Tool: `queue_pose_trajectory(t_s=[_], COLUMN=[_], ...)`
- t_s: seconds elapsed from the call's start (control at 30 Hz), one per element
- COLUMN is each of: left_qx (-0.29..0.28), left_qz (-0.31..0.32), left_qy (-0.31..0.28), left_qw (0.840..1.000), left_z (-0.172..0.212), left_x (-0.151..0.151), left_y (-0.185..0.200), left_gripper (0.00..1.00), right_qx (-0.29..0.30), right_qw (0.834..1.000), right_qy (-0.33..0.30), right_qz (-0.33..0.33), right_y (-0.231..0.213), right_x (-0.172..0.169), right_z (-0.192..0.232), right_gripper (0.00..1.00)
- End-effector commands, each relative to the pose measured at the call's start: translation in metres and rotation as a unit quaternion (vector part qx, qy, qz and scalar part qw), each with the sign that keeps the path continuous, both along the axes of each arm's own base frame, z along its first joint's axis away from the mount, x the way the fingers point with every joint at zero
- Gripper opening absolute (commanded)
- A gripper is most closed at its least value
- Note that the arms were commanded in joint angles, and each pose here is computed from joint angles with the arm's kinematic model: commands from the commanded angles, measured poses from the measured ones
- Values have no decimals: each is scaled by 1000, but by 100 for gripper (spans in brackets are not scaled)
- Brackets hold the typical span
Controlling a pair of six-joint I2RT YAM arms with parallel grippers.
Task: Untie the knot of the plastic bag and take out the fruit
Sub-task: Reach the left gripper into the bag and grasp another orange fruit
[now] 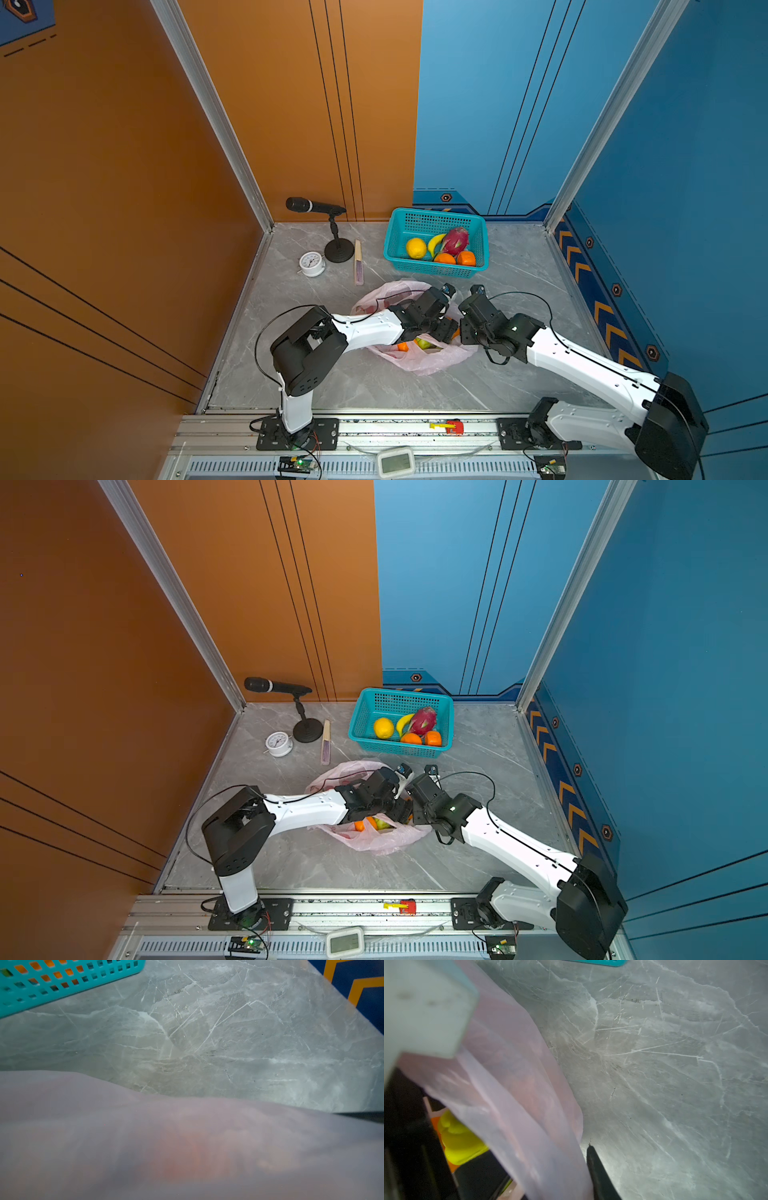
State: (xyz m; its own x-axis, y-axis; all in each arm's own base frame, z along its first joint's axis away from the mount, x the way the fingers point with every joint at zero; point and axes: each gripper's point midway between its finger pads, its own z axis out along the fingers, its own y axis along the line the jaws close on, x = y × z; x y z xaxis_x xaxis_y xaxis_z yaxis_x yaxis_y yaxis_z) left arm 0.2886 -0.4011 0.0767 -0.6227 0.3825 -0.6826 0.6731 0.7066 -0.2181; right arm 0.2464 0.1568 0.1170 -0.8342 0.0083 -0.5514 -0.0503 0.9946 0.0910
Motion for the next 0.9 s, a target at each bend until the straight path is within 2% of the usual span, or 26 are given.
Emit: queue_pose_trajectory(t_s=[0.0, 0.13, 0.3, 0.4, 0.57, 0.87], left_qx=[5, 10, 27, 24, 23, -6], left_qz=[-20, -31, -16, -12, -11, -15], left_qy=[4, -2, 4, 3, 3, -10], left_qw=[1000, 999, 999, 1000, 1000, 1000], left_z=[-13, -23, -39, -38, -33, -1], left_x=[2, 6, 16, 18, 16, 5], left_y=[-5, -10, -11, -12, -9, -5], left_gripper=[82, 85, 85, 78, 60, 49], right_qx=[13, 15, 19, 18, 15, 11], right_qw=[1000, 1000, 1000, 1000, 999, 999], right_qy=[-18, -19, -18, -17, -21, -27], right_qz=[-15, -17, -17, -18, -21, -35], right_y=[-2, -3, -2, -4, -7, -10], right_x=[4, 5, 5, 3, 3, 8], right_z=[13, 15, 16, 16, 18, 21], right_gripper=[26, 26, 26, 26, 26, 28])
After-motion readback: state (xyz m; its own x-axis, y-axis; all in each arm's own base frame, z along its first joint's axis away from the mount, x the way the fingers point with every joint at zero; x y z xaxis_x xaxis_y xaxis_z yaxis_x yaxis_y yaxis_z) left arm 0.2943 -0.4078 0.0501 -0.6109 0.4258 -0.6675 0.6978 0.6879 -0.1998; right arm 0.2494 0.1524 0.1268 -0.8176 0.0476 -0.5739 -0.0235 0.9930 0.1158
